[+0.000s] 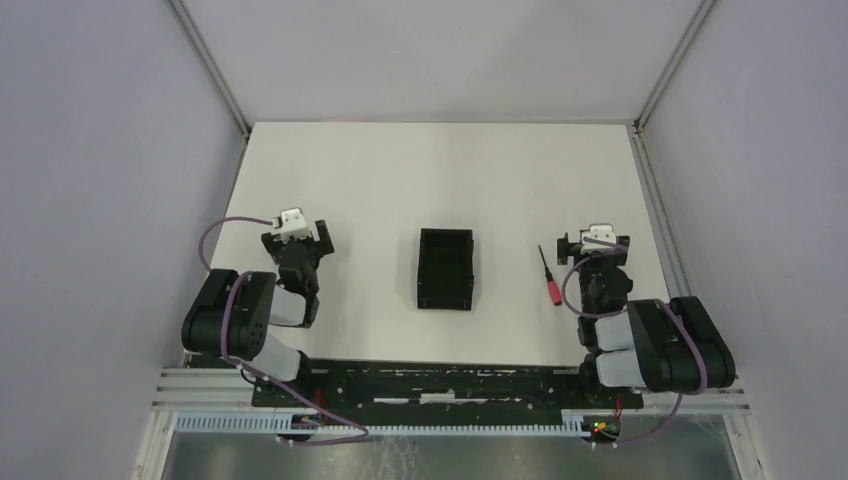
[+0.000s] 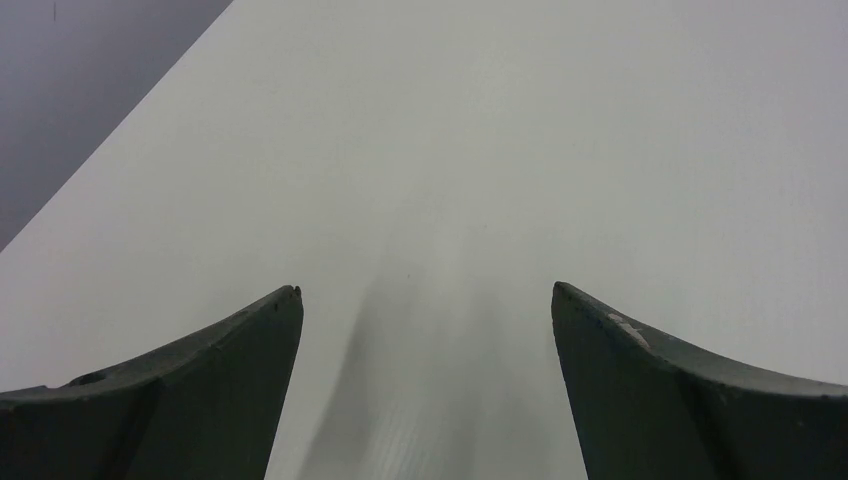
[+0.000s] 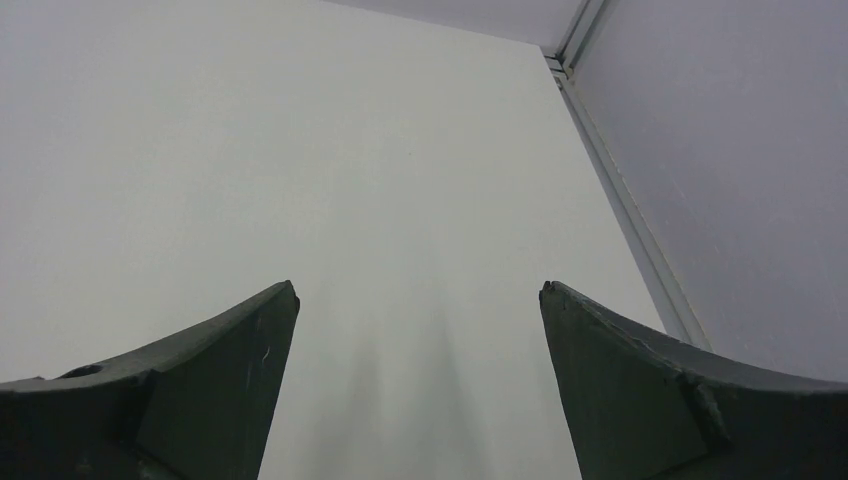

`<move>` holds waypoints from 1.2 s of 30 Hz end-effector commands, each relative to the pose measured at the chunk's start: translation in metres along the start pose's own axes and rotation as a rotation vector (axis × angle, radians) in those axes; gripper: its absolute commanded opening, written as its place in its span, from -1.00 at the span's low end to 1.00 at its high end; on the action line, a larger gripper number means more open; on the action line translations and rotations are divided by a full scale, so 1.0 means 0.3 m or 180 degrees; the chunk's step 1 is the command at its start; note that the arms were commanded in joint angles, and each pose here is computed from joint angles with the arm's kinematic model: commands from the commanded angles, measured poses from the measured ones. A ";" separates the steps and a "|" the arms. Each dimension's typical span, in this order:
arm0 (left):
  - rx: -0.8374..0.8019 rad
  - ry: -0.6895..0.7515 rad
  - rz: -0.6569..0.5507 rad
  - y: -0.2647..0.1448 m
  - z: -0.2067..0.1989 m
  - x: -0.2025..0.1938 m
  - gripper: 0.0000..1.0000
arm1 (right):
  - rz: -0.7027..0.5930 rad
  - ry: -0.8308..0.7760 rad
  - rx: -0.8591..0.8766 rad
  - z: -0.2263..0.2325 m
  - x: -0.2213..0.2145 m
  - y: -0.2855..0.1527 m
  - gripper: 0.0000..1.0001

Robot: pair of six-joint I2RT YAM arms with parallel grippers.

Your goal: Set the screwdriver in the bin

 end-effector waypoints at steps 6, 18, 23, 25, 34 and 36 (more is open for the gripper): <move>0.0009 -0.0208 -0.0204 0.024 -0.005 0.062 1.00 | -0.0038 0.0209 -0.0098 -0.024 0.083 -0.072 0.98; 0.0011 -0.0208 -0.0207 0.024 -0.005 0.063 1.00 | 0.2121 0.0423 0.0422 0.085 0.238 -0.063 0.71; 0.0009 -0.0206 -0.0209 0.023 -0.005 0.064 1.00 | 0.3111 0.0250 0.0353 0.082 -0.004 -0.178 0.75; 0.0011 -0.0211 -0.0210 0.024 -0.005 0.064 1.00 | 0.3332 0.0202 0.0363 0.086 -0.091 -0.225 0.75; 0.0011 -0.0210 -0.0209 0.024 -0.005 0.063 1.00 | 0.3650 -0.0036 0.0479 0.139 -0.203 -0.266 0.67; 0.0011 -0.0210 -0.0205 0.024 -0.005 0.062 1.00 | 0.3728 0.0026 0.0452 0.154 -0.227 -0.279 0.60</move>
Point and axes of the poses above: each gripper's point midway between its finger pads, its own y axis out along the fingers, its own z axis along the line the jaws close on, x = y × z, the point moved 1 cm from there along -y, back along the fingers, and after that the axes turned 10 degrees about y, right-handed, at the moved point
